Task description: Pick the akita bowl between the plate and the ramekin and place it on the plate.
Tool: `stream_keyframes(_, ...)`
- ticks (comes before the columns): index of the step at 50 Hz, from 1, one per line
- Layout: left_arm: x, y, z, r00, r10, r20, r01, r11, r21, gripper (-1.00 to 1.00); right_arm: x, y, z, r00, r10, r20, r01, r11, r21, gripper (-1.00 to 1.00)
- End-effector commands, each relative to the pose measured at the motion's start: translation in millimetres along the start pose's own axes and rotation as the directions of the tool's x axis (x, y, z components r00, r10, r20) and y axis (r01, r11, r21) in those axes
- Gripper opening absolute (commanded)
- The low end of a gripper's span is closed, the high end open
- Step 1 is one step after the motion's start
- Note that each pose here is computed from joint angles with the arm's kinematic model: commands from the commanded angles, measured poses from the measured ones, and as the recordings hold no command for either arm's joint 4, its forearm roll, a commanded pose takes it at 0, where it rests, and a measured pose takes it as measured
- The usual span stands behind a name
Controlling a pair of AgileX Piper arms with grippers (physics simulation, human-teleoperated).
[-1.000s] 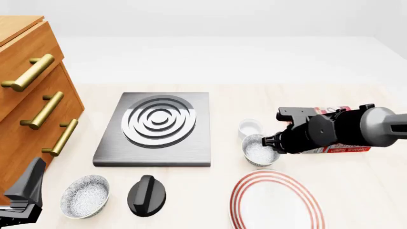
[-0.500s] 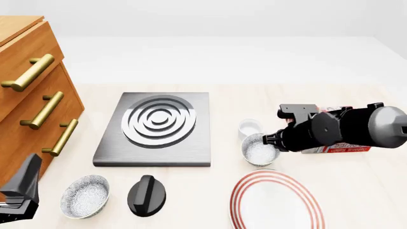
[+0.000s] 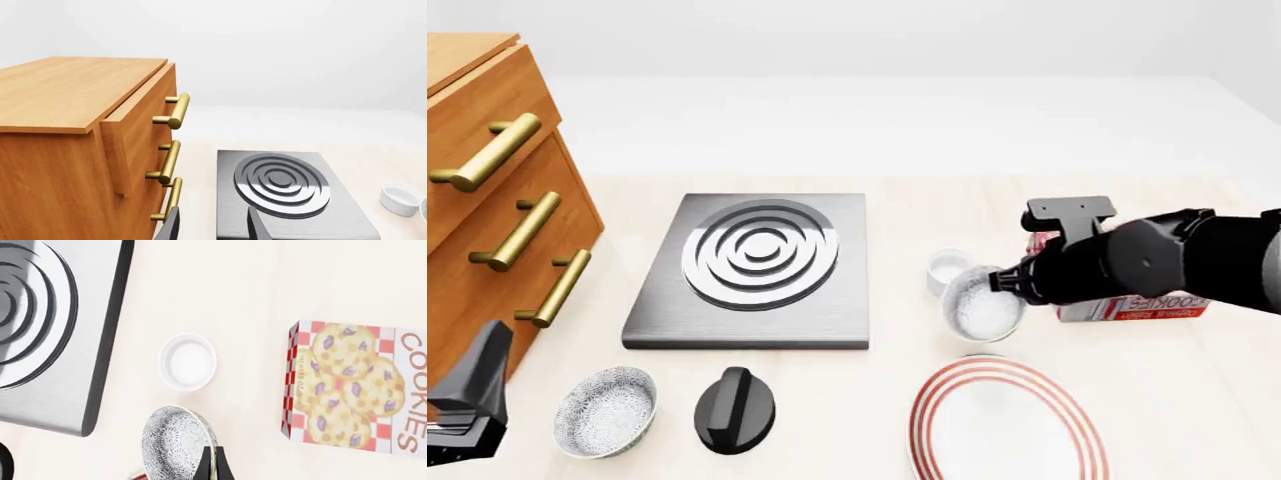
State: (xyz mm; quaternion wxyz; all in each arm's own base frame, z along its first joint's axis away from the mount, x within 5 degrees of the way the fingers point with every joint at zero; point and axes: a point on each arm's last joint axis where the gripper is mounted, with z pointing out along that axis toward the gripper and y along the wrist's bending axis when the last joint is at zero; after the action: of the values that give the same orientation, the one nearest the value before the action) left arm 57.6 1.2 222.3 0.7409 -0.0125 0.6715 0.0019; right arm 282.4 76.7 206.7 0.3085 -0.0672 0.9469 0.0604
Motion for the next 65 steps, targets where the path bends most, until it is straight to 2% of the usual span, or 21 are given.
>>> stream_keyframes(1,0.1,0.0,-0.3,1.000,0.000,0.000,0.000,1.000,-0.001,1.00,-9.4,-0.6,-33.8,0.998,-0.001,0.061,0.001,1.000,-0.004,-1.00)
stream_keyframes(13,-0.2,0.1,0.3,1.000,-0.001,0.001,0.001,1.000,-0.001,1.00,-11.9,-5.8,-90.7,0.989,-0.033,0.147,0.033,0.999,0.007,-1.00)
stream_keyframes(30,-0.8,0.1,0.4,1.000,-0.001,0.001,0.001,1.000,-0.001,1.00,1.3,4.8,-137.8,0.977,-0.107,0.184,0.113,0.993,-0.021,-1.00)
stream_keyframes(47,-0.7,0.1,0.3,1.000,-0.001,0.001,0.001,1.000,-0.002,1.00,26.9,15.4,-131.4,0.976,-0.169,0.139,0.179,0.982,-0.061,-1.00)
stream_keyframes(49,-0.5,0.1,0.1,1.000,-0.001,0.001,0.001,1.000,-0.002,1.00,33.5,16.3,-127.3,0.971,-0.205,0.122,0.214,0.975,-0.063,-1.00)
stream_keyframes(52,-0.4,0.1,0.0,1.000,-0.001,0.001,0.001,1.000,-0.002,1.00,36.8,15.6,-131.9,0.972,-0.198,0.124,0.207,0.976,-0.065,-1.00)
stream_keyframes(58,-0.2,0.1,0.1,1.000,-0.001,0.001,0.001,1.000,-0.002,1.00,51.9,11.8,-138.7,0.967,-0.225,0.121,0.234,0.970,-0.061,-1.00)
stream_keyframes(65,-0.4,0.1,0.4,1.000,-0.001,0.001,0.001,1.000,-0.002,1.00,68.5,7.7,-126.7,0.969,-0.232,0.085,0.237,0.970,-0.056,-1.00)
